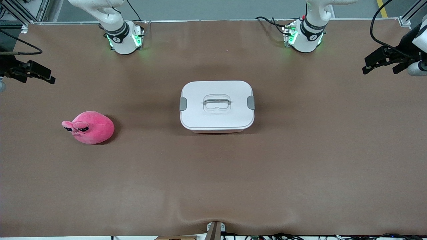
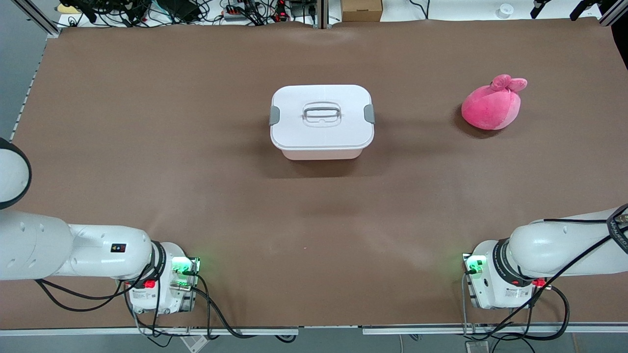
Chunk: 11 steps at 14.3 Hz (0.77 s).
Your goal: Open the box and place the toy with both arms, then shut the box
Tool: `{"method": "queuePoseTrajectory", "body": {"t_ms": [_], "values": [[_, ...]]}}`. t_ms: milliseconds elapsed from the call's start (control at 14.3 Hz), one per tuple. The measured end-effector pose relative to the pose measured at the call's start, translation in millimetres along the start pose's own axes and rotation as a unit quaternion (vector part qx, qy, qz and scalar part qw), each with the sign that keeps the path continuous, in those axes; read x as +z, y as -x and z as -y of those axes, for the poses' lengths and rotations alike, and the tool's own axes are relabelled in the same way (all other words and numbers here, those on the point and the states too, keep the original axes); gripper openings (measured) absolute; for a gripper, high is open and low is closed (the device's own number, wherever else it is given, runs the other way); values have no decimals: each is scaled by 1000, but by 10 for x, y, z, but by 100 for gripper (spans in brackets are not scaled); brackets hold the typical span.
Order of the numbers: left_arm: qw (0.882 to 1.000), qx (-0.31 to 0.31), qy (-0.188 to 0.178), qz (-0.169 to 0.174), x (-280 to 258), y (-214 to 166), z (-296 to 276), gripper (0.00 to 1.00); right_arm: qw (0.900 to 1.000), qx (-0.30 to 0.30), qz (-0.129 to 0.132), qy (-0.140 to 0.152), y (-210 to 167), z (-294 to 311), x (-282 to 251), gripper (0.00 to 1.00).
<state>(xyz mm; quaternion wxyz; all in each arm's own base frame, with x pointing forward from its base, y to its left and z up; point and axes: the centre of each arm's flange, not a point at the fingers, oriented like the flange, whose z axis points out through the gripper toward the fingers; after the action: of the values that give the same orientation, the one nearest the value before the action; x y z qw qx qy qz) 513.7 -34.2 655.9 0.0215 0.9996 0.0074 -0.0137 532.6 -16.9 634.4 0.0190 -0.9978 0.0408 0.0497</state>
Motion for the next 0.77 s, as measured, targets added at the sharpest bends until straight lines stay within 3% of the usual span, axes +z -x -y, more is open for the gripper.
{"method": "queuePoseTrajectory", "body": {"t_ms": [771], "values": [[1000,-3,0,6,81,-127,33,100,1000,-4,4,0,7,-10,8,100]]}}
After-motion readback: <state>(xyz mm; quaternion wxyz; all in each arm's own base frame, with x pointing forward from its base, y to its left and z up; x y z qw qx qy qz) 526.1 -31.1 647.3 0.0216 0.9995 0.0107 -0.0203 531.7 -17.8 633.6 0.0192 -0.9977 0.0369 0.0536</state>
